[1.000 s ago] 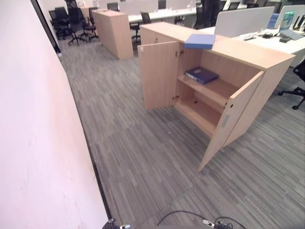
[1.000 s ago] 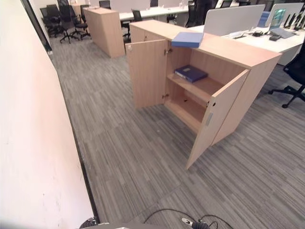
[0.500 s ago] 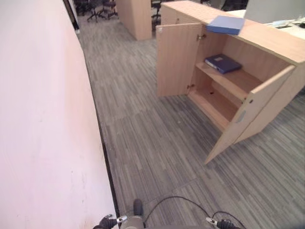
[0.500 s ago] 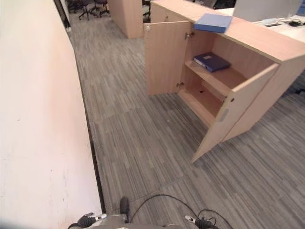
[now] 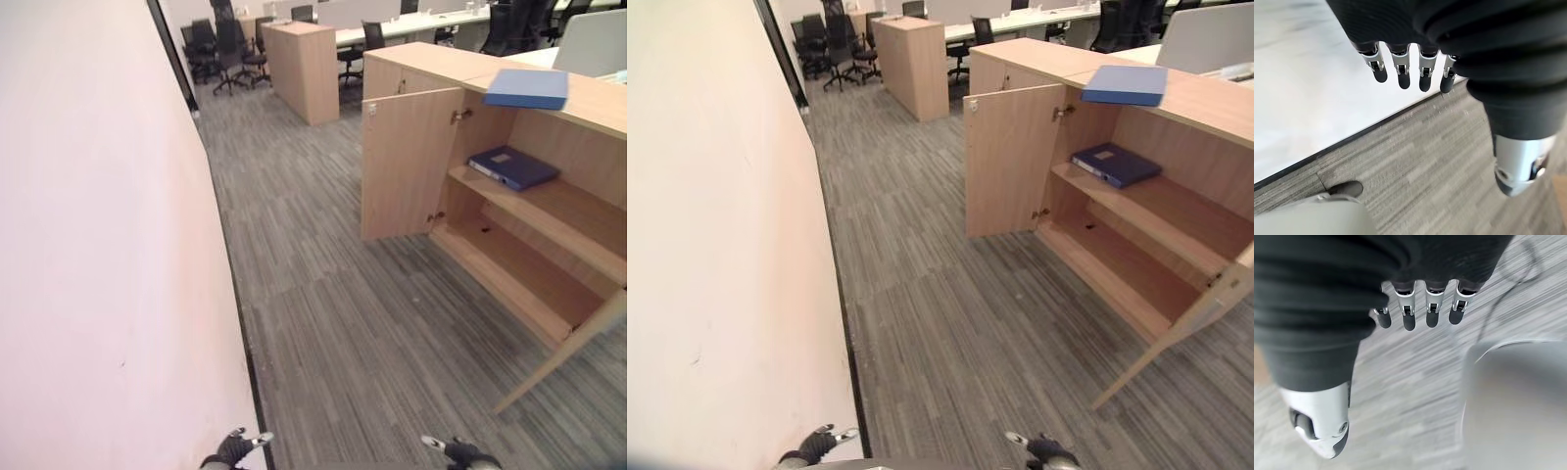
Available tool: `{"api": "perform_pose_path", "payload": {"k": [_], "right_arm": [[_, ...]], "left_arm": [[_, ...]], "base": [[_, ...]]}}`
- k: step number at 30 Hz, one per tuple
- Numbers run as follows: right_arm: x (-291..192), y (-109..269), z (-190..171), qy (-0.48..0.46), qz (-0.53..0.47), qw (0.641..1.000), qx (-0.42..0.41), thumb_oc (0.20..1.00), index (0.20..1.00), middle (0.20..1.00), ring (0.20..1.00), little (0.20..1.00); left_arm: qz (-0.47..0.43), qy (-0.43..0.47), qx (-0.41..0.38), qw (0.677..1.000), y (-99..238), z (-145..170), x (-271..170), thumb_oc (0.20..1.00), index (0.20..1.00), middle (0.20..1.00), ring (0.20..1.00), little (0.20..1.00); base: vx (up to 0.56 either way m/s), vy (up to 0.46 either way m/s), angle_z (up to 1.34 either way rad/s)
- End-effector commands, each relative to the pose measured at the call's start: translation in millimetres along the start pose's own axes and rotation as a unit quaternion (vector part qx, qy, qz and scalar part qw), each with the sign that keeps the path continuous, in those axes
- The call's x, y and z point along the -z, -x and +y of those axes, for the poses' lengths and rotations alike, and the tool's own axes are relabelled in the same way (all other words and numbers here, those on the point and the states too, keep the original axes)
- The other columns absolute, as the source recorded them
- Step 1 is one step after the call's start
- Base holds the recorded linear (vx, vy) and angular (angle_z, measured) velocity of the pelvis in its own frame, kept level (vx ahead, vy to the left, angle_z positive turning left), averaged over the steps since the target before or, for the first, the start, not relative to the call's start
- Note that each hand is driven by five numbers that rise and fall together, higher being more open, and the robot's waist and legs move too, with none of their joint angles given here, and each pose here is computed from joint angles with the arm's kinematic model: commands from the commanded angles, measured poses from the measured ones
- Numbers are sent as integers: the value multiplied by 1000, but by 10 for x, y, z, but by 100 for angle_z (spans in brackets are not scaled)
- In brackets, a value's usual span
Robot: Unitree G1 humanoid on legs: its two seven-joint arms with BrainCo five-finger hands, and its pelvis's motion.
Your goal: Put the empty folder in the office cabinet
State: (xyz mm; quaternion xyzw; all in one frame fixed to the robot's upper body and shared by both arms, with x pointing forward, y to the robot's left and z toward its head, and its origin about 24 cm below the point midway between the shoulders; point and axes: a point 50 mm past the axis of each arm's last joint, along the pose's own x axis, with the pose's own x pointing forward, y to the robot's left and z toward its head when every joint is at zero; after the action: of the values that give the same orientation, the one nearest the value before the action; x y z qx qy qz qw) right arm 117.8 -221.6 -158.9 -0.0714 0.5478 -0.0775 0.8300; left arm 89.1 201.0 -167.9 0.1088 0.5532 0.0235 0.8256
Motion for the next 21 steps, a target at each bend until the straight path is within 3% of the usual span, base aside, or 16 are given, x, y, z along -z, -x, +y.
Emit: {"api": "perform_pose_path", "payload": {"k": [1, 9, 15, 21], "right_arm": [[5, 0, 21, 19, 3, 1000, -2, 1000, 1000, 1000, 1000, 1000], [146, 17, -32, -10, 26, 1000, 4, 1000, 1000, 1000, 1000, 1000], [283, 44, -86, -52, 37, 998, 19, 1000, 1000, 1000, 1000, 1000], [265, 40, -128, -37, 36, 998, 24, 1000, 1000, 1000, 1000, 1000]], "left_arm": [[11, 3, -9, 1000, 24, 66, 122, 1000, 1000, 1000, 1000, 1000], [59, -3, -20, 998, 91, 133, 412, 1000, 1000, 1000, 1000, 1000], [30, 7, -19, 999, 41, 94, 217, 1000, 1000, 1000, 1000, 1000], [13, 12, -20, 1000, 26, 89, 135, 1000, 1000, 1000, 1000, 1000]], "base": [[162, -169, 8], [383, -267, 43], [353, -442, 9], [166, -167, -26]]}}
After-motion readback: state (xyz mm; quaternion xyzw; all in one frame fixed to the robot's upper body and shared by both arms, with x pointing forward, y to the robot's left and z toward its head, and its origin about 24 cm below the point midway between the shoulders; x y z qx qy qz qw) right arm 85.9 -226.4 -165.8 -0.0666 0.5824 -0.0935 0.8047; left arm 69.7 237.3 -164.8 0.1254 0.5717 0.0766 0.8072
